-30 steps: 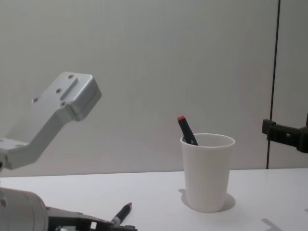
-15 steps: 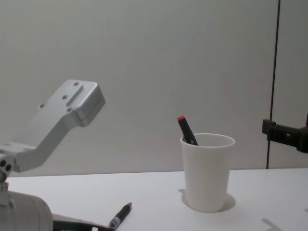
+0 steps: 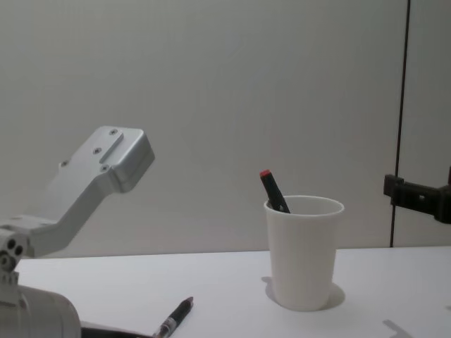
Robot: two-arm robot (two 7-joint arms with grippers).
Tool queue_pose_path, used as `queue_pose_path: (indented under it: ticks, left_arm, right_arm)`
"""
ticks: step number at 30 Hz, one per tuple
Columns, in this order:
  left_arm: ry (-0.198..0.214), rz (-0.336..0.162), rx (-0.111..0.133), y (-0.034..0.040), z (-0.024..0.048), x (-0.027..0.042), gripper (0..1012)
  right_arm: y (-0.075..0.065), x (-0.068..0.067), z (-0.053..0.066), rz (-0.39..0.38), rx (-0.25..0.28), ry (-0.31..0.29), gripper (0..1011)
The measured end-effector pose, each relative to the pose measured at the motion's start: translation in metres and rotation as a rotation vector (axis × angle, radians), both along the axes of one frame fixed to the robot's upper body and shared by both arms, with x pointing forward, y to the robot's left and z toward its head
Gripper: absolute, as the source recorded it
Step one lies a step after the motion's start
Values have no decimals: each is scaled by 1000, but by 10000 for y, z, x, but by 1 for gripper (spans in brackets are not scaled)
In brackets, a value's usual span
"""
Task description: Place the pen into the pen holder.
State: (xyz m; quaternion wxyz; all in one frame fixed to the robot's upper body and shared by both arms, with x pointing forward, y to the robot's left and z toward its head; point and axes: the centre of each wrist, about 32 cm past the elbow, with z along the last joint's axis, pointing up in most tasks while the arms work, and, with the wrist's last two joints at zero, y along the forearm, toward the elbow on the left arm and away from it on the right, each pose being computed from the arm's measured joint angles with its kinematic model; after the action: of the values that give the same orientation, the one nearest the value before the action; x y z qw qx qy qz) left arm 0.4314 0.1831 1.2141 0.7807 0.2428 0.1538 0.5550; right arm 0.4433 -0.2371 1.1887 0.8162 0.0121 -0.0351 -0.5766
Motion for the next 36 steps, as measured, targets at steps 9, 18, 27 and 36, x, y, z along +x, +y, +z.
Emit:
queue_pose_path:
  ticks: [9, 18, 27, 36]
  left_arm:
    - [10, 7, -8, -5, -8, 18, 1001]
    - [15, 10, -11, -7, -10, 24, 941]
    - [19, 11, -13, -7, -13, 29, 883]
    - [20, 12, -13, -6, -15, 31, 833]
  right_arm:
    - [0, 0, 0, 0, 0, 0, 1001]
    - [0, 0, 0, 0, 0, 0, 1001]
    - [0, 0, 0, 0, 0, 0, 1001]
    - [0, 0, 0, 0, 0, 0, 1002]
